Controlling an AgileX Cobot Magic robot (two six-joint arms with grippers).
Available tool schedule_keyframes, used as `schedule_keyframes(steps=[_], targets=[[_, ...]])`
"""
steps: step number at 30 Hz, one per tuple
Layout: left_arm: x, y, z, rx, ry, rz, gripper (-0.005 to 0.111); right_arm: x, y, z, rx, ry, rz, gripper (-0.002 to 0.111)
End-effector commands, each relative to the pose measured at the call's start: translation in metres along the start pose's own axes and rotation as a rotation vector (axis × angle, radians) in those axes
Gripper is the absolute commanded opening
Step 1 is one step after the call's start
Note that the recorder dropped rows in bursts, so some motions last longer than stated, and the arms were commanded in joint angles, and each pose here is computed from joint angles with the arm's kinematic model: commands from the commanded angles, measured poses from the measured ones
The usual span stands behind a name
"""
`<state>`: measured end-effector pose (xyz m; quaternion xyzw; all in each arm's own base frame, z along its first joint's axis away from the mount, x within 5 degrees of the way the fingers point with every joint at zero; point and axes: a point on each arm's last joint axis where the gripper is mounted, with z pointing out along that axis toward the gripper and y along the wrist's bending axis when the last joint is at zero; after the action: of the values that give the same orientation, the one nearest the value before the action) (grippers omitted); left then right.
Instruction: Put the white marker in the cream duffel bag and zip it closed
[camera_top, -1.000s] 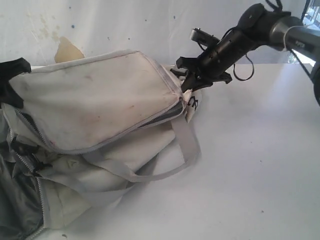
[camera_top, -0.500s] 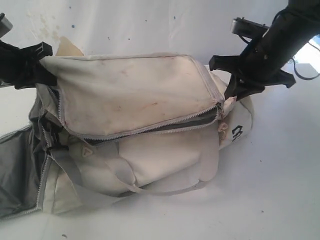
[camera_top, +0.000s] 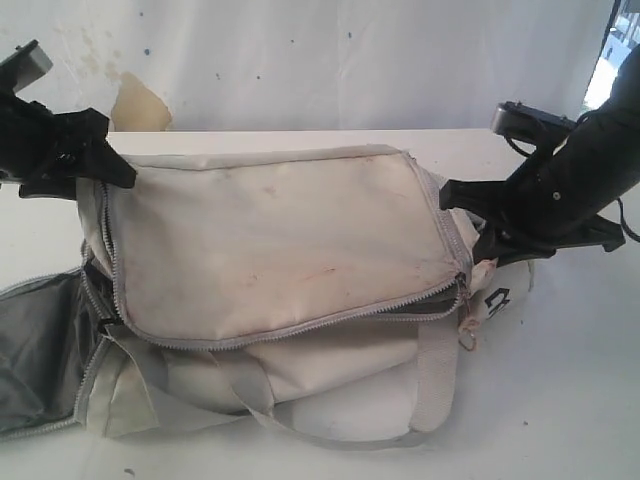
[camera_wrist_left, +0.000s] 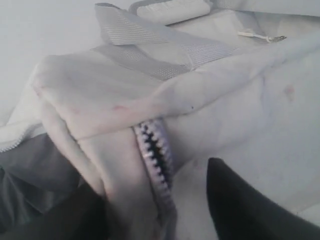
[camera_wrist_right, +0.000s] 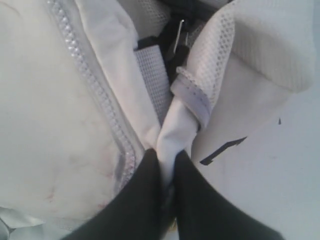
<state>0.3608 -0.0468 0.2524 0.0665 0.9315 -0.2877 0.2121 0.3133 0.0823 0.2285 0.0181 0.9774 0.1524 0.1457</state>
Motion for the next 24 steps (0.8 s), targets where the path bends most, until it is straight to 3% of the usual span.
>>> schedule_keyframes(steps=[1,4,9,11,12,13,17,19,24], targets=[[-0.006,-0.008,-0.013,0.008,-0.027,0.041,0.08,-0.001,-0.003,-0.002,-0.004,-0.018,0.014,0.0],[-0.004,-0.028,-0.029,0.058,-0.014,0.083,0.081,-0.006,0.002,-0.003,-0.065,-0.076,0.078,0.0],[0.016,-0.08,-0.037,0.157,0.105,0.262,0.076,-0.017,0.011,-0.005,-0.181,-0.183,0.223,0.0],[0.015,-0.072,-0.045,-0.036,0.07,0.326,0.076,-0.016,0.011,-0.005,-0.176,-0.176,0.206,0.0],[0.011,-0.062,-0.05,-0.174,0.028,0.252,0.078,-0.015,0.011,-0.005,-0.174,-0.165,0.19,0.0],[0.009,-0.056,-0.054,-0.244,0.012,0.205,0.081,-0.015,0.011,-0.005,-0.174,-0.161,0.184,0.0],[0.01,-0.043,-0.058,-0.37,0.03,0.163,0.093,-0.015,0.011,-0.005,-0.174,-0.161,0.184,0.0],[0.013,-0.048,-0.056,-0.322,0.051,0.123,0.093,-0.015,0.011,-0.005,-0.174,-0.161,0.184,0.0],[0.019,-0.083,-0.048,-0.005,0.082,0.129,0.093,-0.015,0.011,-0.005,-0.175,-0.162,0.186,0.0]])
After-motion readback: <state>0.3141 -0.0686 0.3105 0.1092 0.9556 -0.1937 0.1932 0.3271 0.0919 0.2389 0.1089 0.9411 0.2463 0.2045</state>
